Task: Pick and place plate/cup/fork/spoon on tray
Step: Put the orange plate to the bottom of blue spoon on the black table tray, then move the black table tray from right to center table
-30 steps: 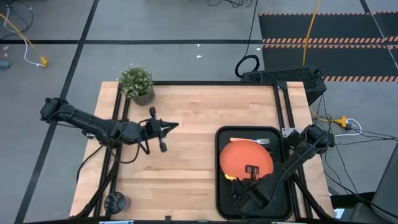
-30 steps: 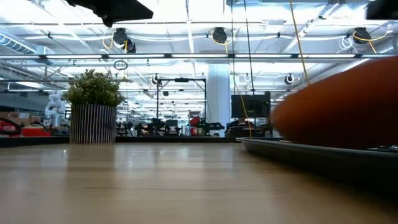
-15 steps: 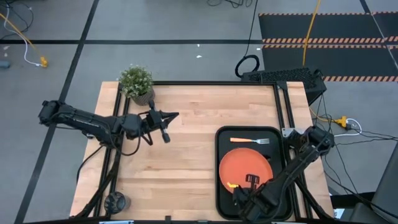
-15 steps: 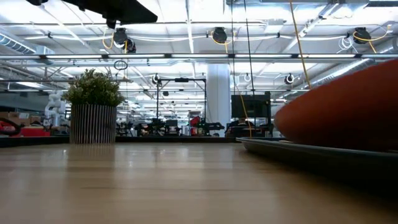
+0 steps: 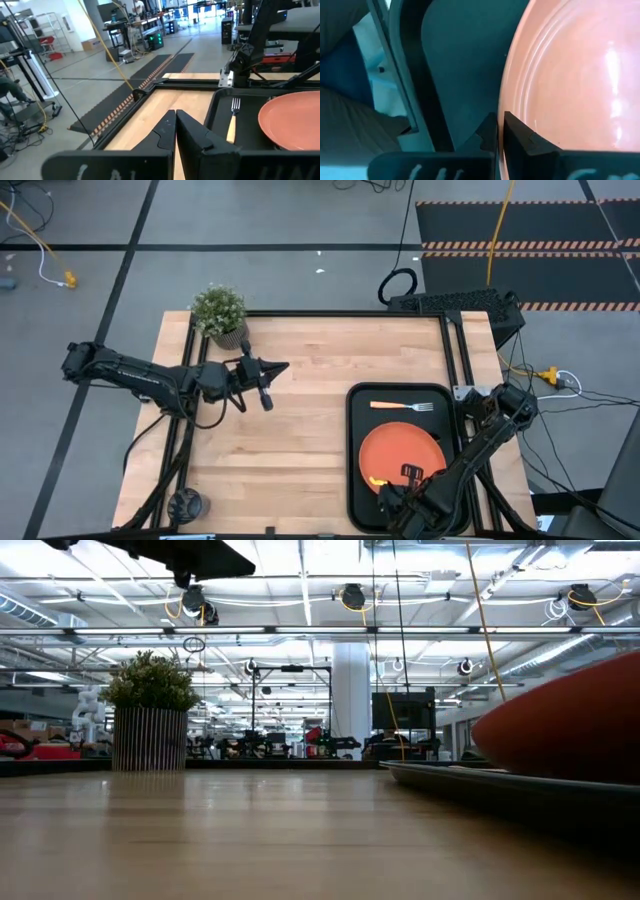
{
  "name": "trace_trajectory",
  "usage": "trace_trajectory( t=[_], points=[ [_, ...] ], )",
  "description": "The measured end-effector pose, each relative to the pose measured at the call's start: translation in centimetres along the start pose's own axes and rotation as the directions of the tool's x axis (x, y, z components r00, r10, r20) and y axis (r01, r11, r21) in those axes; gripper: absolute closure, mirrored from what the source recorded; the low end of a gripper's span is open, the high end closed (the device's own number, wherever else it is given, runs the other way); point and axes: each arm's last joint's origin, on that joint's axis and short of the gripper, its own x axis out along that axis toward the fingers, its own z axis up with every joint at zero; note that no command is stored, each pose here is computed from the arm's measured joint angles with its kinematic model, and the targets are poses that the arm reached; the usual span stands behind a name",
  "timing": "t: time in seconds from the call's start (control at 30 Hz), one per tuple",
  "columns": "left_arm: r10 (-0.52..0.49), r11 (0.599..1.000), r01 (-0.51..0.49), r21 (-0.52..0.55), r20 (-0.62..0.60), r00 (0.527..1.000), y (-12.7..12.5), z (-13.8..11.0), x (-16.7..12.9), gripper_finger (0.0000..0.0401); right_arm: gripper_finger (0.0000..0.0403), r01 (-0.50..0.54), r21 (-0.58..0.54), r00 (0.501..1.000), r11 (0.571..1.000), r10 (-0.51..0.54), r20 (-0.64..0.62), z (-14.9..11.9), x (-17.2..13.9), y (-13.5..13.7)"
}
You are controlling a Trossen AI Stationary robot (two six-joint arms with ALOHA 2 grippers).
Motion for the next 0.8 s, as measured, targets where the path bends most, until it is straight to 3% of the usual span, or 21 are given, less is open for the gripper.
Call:
trace_trajectory(
  t=[0.17,0.47,0.8],
  points=[
    [-0.016,1.000,0.015,-0.018,-0.027,0.999,-0.1,-0.3,0.0,0.0384,0.0379,-0.051,0.026,0.999,0.998,0.051,-0.016,-0.2,1.1,0.0],
    [-0.074,0.996,0.073,-0.045,-0.033,0.997,-0.3,-0.4,0.0,0.0384,0.0291,-0.093,0.064,0.995,0.994,0.095,-0.019,-0.2,1.7,0.1],
    [-0.075,0.996,0.074,-0.042,-0.033,0.997,-0.3,-0.4,0.0,0.0384,0.0231,-0.134,0.112,0.991,0.985,0.134,0.007,-0.2,-0.1,-0.2]
  ],
)
